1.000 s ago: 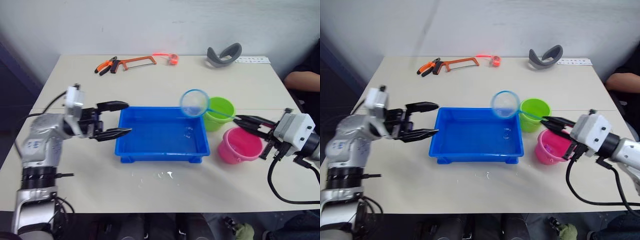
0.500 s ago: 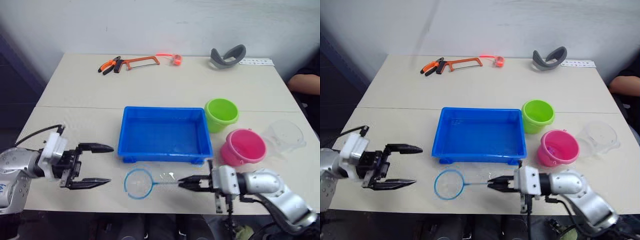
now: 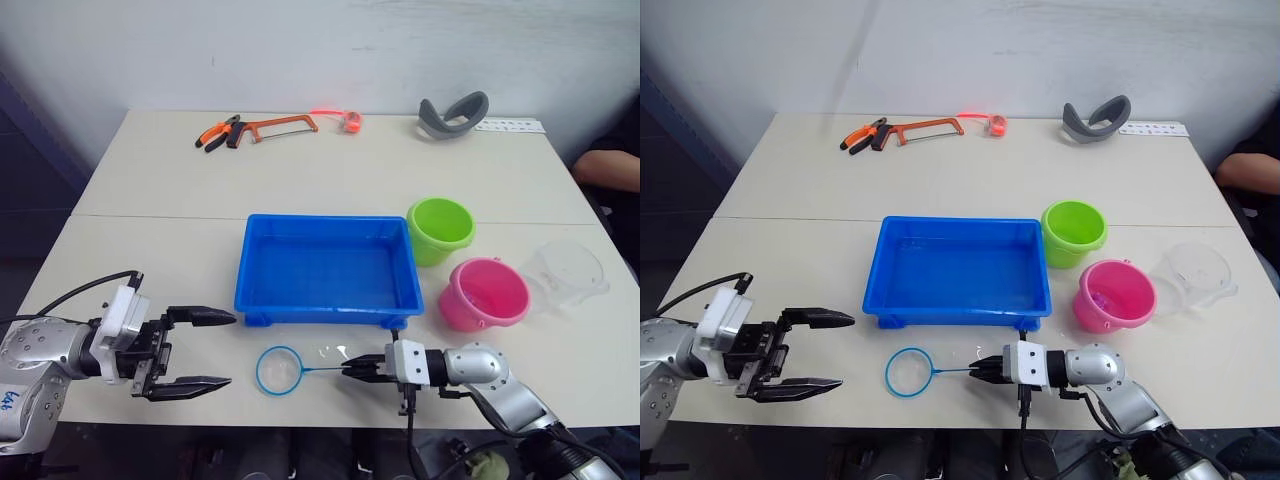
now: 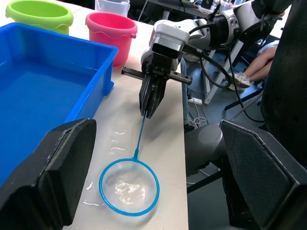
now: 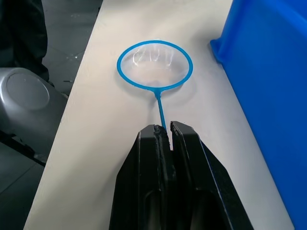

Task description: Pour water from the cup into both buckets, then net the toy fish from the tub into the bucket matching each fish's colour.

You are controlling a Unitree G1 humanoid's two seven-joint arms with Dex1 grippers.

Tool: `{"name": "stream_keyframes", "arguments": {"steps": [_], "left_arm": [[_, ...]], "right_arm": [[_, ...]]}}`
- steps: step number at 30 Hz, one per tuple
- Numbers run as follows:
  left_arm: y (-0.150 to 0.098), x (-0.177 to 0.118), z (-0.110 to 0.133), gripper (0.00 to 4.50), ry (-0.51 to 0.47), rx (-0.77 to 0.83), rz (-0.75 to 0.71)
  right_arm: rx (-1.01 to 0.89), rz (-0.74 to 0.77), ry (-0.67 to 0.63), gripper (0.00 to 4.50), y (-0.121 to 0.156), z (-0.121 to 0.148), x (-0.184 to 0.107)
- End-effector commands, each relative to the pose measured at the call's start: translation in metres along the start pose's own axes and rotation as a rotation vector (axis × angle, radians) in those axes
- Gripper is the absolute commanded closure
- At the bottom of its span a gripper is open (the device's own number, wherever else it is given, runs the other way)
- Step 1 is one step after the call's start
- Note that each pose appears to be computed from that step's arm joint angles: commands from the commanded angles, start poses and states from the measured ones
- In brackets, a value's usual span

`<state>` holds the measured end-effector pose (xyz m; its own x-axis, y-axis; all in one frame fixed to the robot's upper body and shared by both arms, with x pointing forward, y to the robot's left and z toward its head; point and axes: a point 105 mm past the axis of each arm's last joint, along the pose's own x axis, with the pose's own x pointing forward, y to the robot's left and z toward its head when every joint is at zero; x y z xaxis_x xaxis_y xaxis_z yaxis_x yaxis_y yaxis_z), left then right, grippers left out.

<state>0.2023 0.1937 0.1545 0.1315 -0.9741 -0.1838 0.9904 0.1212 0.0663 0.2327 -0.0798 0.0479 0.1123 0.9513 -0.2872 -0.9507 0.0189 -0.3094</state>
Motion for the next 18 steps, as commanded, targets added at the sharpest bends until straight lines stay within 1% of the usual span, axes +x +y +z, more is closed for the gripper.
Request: {"name": "stream_keyframes", "arguments": {"steps": [1,4,6,7,8,9,10,13,16,18], "left_arm": [[0.001,-0.003,0.0,0.0,0.026,0.033,-0.012],[0.005,-0.006,0.004,0.0,0.01,0.048,-0.008],[0.007,-0.008,0.01,0.0,-0.019,0.059,0.004],[0.009,-0.009,0.013,0.0,-0.032,0.049,0.014],[0.011,-0.01,0.016,0.0,-0.029,0.045,0.028],[0.012,-0.011,0.018,0.0,-0.025,0.041,0.037],[0.011,-0.013,0.022,0.0,-0.021,0.045,0.051],[0.013,-0.025,0.019,0.0,0.024,0.031,0.118],[0.017,-0.038,0.005,0.0,0.119,0.052,0.204],[0.024,-0.056,-0.008,0.0,0.2,0.091,0.308]], "right_arm": [[0.004,-0.023,-0.042,3.4,-0.004,0.006,0.0],[-0.033,-0.039,-0.054,2.08,-0.006,0.014,-0.009],[-0.054,-0.022,-0.059,1.16,-0.003,0.021,-0.016],[-0.056,-0.019,-0.052,0.62,-0.001,0.025,-0.023],[-0.043,-0.002,-0.049,0.19,0.003,0.031,-0.03],[-0.031,0.01,-0.047,0.09,0.006,0.035,-0.035],[-0.013,-0.003,-0.043,0.09,0.007,0.042,-0.046],[-0.018,-0.044,0.004,0.09,0.01,0.056,-0.076],[-0.003,-0.112,0.041,0.09,0.011,0.067,-0.103],[0.077,-0.156,0.057,0.09,0.015,0.073,-0.128]]}}
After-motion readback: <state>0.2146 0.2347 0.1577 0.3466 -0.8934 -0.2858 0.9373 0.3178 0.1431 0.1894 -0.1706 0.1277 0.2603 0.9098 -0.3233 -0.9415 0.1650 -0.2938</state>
